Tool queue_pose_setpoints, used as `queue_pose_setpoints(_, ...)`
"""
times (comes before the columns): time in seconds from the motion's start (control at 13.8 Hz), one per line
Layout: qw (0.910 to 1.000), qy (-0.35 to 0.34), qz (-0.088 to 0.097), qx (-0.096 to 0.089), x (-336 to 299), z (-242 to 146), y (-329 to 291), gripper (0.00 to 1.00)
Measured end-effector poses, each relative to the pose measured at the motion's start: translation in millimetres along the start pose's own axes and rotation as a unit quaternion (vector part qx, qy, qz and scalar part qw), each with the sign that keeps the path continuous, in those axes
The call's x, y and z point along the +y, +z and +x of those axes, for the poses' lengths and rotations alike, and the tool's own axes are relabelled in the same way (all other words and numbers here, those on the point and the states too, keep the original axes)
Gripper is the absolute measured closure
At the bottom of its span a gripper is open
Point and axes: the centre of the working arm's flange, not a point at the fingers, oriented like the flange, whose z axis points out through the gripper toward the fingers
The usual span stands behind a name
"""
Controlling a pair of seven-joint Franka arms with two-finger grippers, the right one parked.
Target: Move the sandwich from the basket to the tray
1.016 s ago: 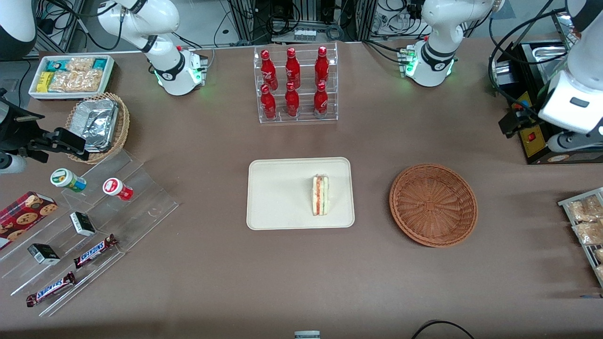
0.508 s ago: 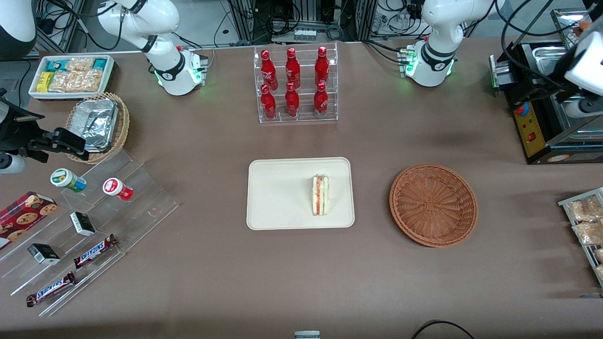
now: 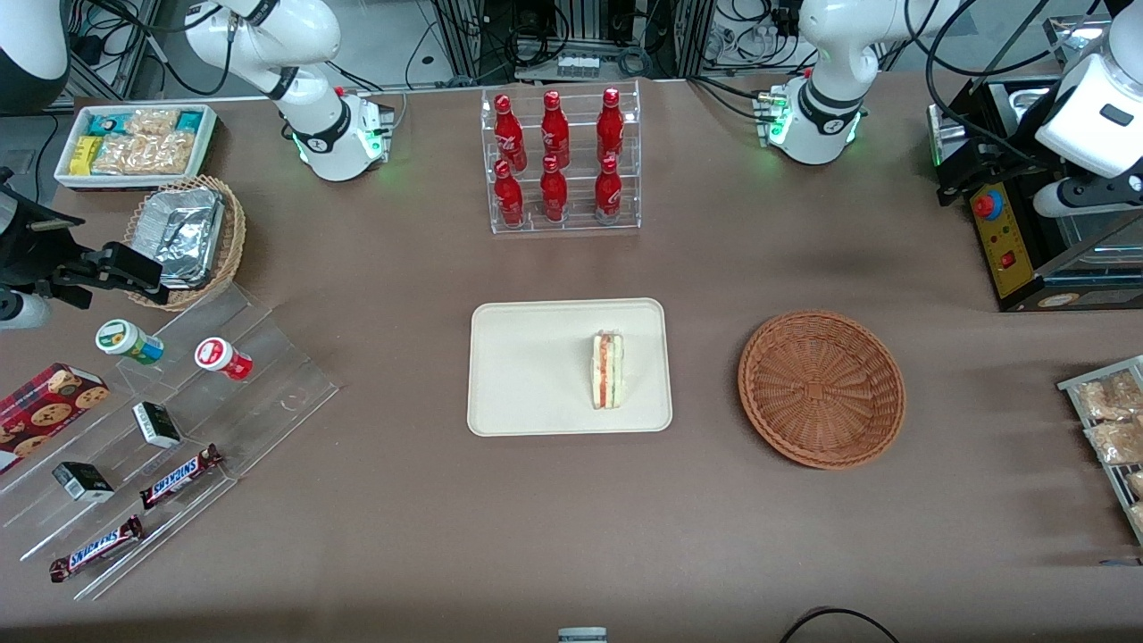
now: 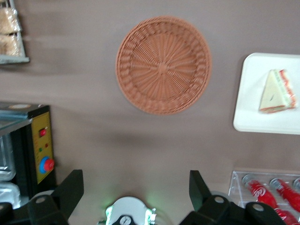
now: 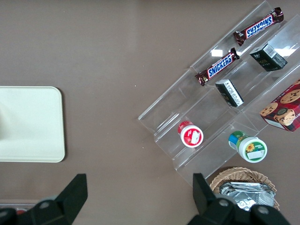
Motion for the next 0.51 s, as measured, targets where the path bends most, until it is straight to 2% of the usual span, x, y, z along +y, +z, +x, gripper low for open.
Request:
queue_pose_setpoints(0.15,1.0,0.002,-0.004,0.009,2.2,5.0,0.3,0.0)
queue_pose_setpoints(0.51,0.9998,0.011,-0.009,0.012,10.1,13.5,-2.5,0.0)
